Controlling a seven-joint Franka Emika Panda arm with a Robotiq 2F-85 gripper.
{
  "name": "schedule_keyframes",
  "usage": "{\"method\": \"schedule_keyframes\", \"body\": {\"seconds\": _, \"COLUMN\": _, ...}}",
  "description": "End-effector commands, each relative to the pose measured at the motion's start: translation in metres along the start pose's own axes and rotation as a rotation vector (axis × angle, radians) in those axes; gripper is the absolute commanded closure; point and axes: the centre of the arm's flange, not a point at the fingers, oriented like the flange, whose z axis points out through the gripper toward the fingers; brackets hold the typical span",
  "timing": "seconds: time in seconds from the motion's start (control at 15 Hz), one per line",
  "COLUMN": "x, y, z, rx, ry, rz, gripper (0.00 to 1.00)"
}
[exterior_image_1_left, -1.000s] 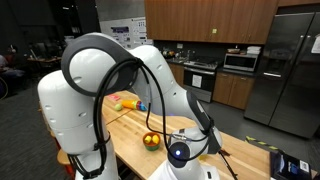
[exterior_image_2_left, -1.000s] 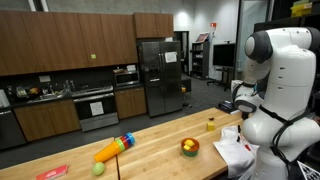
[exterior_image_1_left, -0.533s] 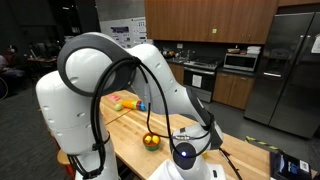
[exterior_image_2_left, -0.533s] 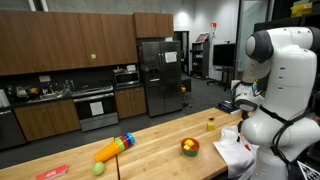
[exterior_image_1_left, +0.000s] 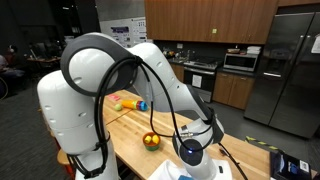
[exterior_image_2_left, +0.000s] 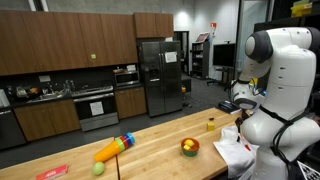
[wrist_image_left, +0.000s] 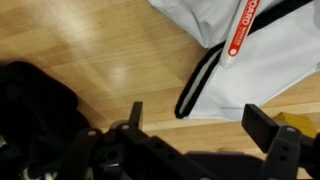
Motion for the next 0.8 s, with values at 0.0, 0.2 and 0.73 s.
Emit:
{"method": "schedule_keyframes", "body": {"seconds": 0.0, "x": 0.020, "y": -0.010, "z": 0.004, "rx": 0.010, "ry": -0.018, "rz": 0.032, "gripper": 0.00}}
{"method": "schedule_keyframes", "body": {"seconds": 0.2, "x": 0.030, "y": -0.026, "z": 0.013, "rx": 0.041, "ry": -0.025, "rz": 0.051, "gripper": 0.00}}
{"method": "schedule_keyframes", "body": {"seconds": 0.73, "x": 0.021, "y": -0.039, "z": 0.029, "rx": 0.029, "ry": -0.130, "rz": 0.118, "gripper": 0.00}}
